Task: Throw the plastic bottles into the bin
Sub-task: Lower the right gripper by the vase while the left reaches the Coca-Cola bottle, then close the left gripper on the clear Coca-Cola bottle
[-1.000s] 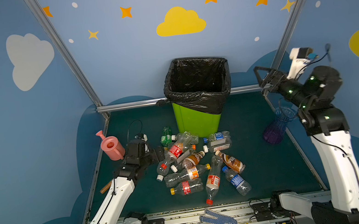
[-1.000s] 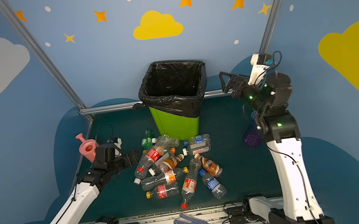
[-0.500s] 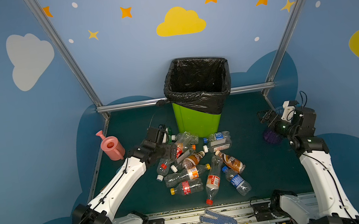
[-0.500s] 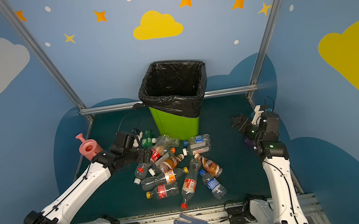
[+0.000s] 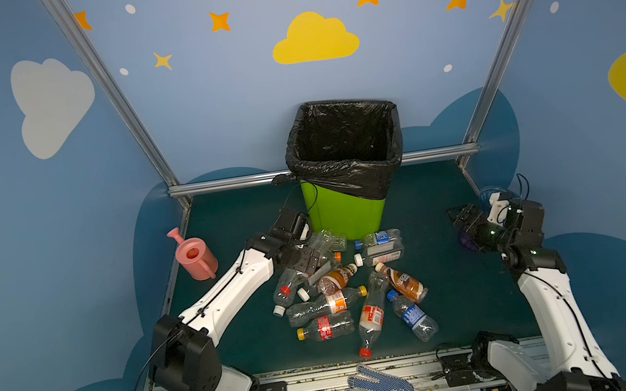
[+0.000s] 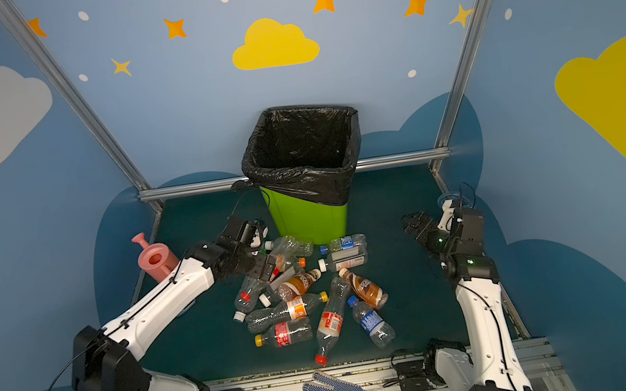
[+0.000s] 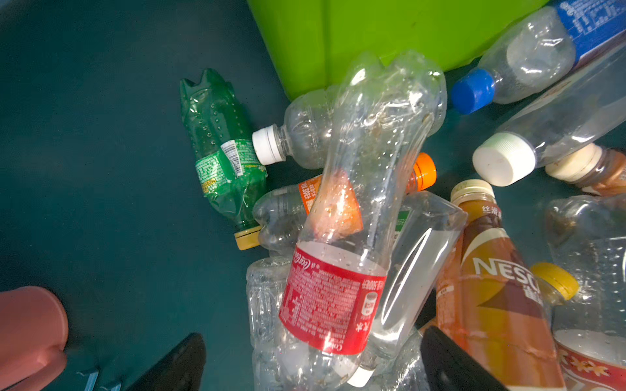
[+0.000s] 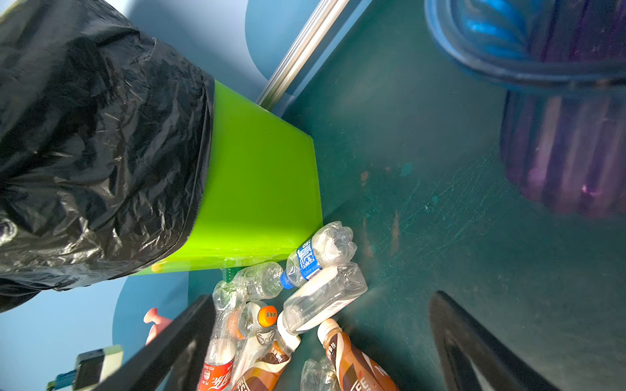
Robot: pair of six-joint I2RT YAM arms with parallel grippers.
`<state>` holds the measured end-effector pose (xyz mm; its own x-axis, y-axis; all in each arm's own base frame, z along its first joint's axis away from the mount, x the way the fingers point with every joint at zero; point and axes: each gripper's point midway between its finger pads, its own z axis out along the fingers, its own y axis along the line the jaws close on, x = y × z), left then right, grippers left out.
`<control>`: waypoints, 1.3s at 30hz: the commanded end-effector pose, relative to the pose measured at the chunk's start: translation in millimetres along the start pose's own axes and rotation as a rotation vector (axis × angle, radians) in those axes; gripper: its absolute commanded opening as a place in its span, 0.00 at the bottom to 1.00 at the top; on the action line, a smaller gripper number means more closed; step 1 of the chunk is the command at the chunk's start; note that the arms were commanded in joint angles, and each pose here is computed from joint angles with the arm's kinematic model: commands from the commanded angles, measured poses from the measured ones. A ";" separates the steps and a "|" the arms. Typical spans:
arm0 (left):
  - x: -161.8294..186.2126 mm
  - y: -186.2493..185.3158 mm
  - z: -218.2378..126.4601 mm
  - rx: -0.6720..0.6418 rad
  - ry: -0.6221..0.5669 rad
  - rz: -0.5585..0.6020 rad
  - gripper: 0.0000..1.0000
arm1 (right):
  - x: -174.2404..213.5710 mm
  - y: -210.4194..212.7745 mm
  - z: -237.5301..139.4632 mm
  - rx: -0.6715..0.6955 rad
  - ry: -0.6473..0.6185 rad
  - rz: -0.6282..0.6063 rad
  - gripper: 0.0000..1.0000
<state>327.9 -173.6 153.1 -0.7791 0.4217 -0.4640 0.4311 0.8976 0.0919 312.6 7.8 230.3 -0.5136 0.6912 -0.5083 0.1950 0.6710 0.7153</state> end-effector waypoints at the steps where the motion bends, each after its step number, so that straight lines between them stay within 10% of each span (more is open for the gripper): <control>1: 9.3 -2.2 4.2 -0.002 0.077 0.048 0.96 | -0.7 0.4 -3.1 -0.016 -0.014 0.003 0.97; 39: 12.9 -8.5 55.8 -0.028 0.333 0.157 0.80 | -1.2 -27.0 -5.5 -0.021 -0.003 0.119 0.97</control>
<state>340.5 -181.4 94.1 -0.8154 0.5611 -0.1425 0.5385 0.8255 0.1693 303.9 -13.7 210.9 -0.4899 0.7627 -0.4224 0.2556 0.5888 0.7668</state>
